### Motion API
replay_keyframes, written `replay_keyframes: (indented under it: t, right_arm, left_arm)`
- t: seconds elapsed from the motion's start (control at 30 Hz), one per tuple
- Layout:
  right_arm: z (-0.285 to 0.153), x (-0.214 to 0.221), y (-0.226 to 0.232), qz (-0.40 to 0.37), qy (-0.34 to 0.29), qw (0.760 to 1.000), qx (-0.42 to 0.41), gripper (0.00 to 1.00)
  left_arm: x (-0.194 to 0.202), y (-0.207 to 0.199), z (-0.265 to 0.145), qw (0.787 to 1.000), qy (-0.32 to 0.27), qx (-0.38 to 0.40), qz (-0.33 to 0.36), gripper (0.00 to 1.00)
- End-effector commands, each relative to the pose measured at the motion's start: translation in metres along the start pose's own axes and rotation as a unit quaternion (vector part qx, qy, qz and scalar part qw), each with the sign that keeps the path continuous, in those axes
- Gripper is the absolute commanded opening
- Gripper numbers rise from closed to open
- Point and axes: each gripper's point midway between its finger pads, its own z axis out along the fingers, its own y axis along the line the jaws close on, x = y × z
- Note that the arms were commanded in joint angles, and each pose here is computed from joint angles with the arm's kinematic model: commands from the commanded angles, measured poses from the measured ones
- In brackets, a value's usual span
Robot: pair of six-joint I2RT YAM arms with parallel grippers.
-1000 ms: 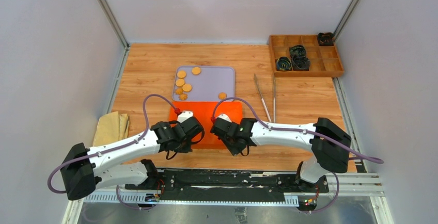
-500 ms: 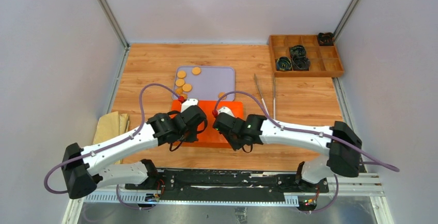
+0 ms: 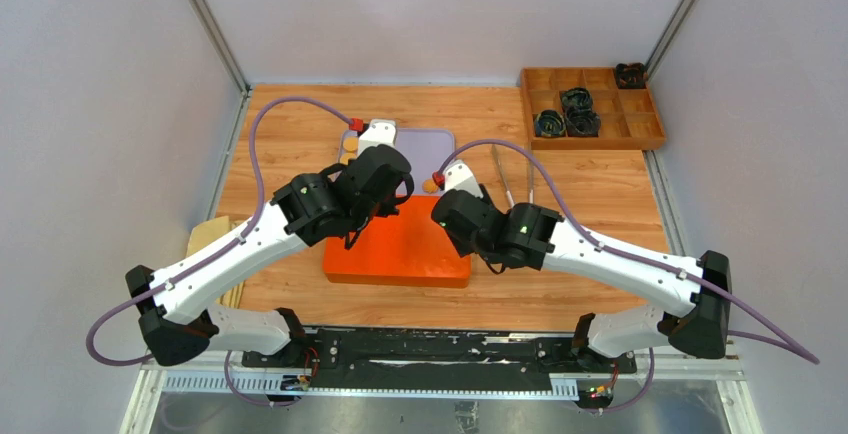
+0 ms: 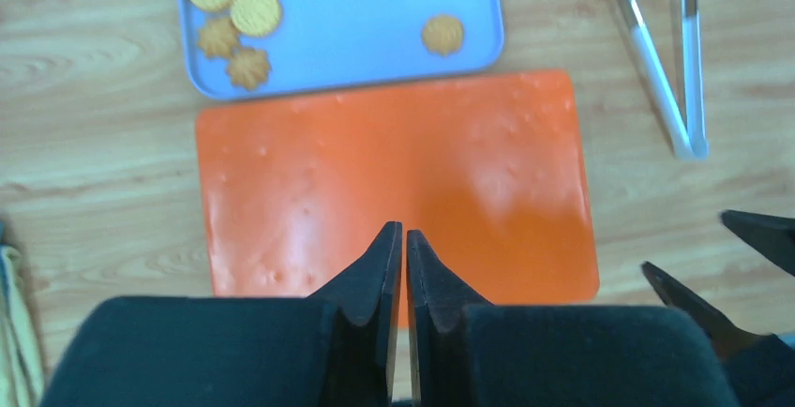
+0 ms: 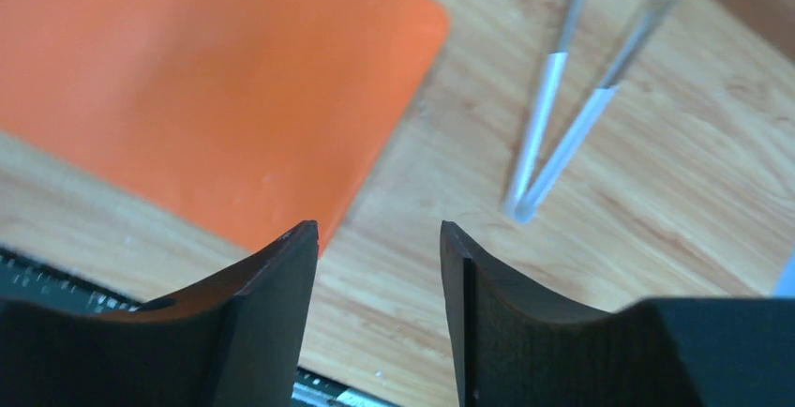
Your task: Pack the cookies
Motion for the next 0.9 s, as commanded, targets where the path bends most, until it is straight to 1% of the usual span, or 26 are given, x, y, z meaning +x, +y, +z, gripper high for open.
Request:
replay_keyframes:
  t: [0.0, 0.1, 0.17, 0.2, 0.3, 0.37, 0.47, 0.53, 0.6, 0.63, 0.67, 0.7, 0.77, 0.8, 0.87]
  right_arm:
    - [-0.021, -0.035, -0.063, 0.029, -0.06, 0.992, 0.106, 0.59]
    - [-0.024, -0.044, -0.094, 0.058, -0.064, 0.987, 0.134, 0.61]
    - [-0.026, -0.049, -0.112, 0.075, -0.068, 0.983, 0.152, 0.61]
    - [-0.026, -0.051, -0.121, 0.082, -0.071, 0.981, 0.162, 0.61]
    - [-0.022, -0.056, -0.146, 0.095, -0.073, 0.974, 0.193, 0.63]
    - [-0.016, -0.059, -0.159, 0.102, -0.069, 0.969, 0.212, 0.64]
    - [-0.005, -0.068, -0.178, 0.11, -0.066, 0.963, 0.237, 0.64]
    - [0.003, -0.076, -0.188, 0.116, -0.062, 0.961, 0.241, 0.64]
    - [0.011, -0.085, -0.196, 0.118, -0.061, 0.96, 0.246, 0.64]
    - [0.015, -0.088, -0.2, 0.114, -0.059, 0.959, 0.251, 0.65]
    - [0.019, -0.09, -0.203, 0.11, -0.058, 0.958, 0.258, 0.65]
    - [0.021, -0.092, -0.206, 0.108, -0.056, 0.957, 0.264, 0.65]
    - [0.028, -0.093, -0.211, 0.106, -0.053, 0.955, 0.273, 0.66]
    - [0.032, -0.092, -0.213, 0.105, -0.052, 0.954, 0.276, 0.67]
    - [0.038, -0.09, -0.217, 0.11, -0.054, 0.953, 0.278, 0.71]
  left_arm:
    - [-0.052, 0.018, -0.008, 0.994, -0.075, -0.074, 0.033, 0.13]
    - [-0.084, 0.037, -0.014, 0.986, -0.115, -0.116, 0.007, 0.16]
    - [-0.1, 0.056, -0.016, 0.98, -0.131, -0.147, -0.014, 0.17]
    - [-0.107, 0.068, -0.017, 0.975, -0.141, -0.17, -0.023, 0.19]
    - [-0.126, 0.099, -0.014, 0.961, -0.154, -0.224, -0.042, 0.22]
    - [-0.136, 0.111, -0.007, 0.956, -0.157, -0.246, -0.042, 0.24]
    - [-0.154, 0.117, 0.003, 0.948, -0.168, -0.269, -0.028, 0.32]
    - [-0.165, 0.111, 0.013, 0.947, -0.171, -0.272, -0.008, 0.39]
    - [-0.177, 0.108, 0.018, 0.945, -0.175, -0.277, 0.009, 0.49]
    - [-0.18, 0.108, 0.021, 0.943, -0.177, -0.282, 0.014, 0.55]
    - [-0.18, 0.108, 0.024, 0.944, -0.178, -0.277, 0.019, 0.63]
    - [-0.179, 0.11, 0.028, 0.947, -0.179, -0.267, 0.017, 0.68]
    - [-0.174, 0.112, 0.035, 0.956, -0.196, -0.22, -0.003, 0.75]
    - [-0.171, 0.115, 0.032, 0.957, -0.213, -0.194, -0.019, 0.78]
    - [-0.159, 0.123, 0.033, 0.956, -0.239, -0.165, -0.04, 0.81]
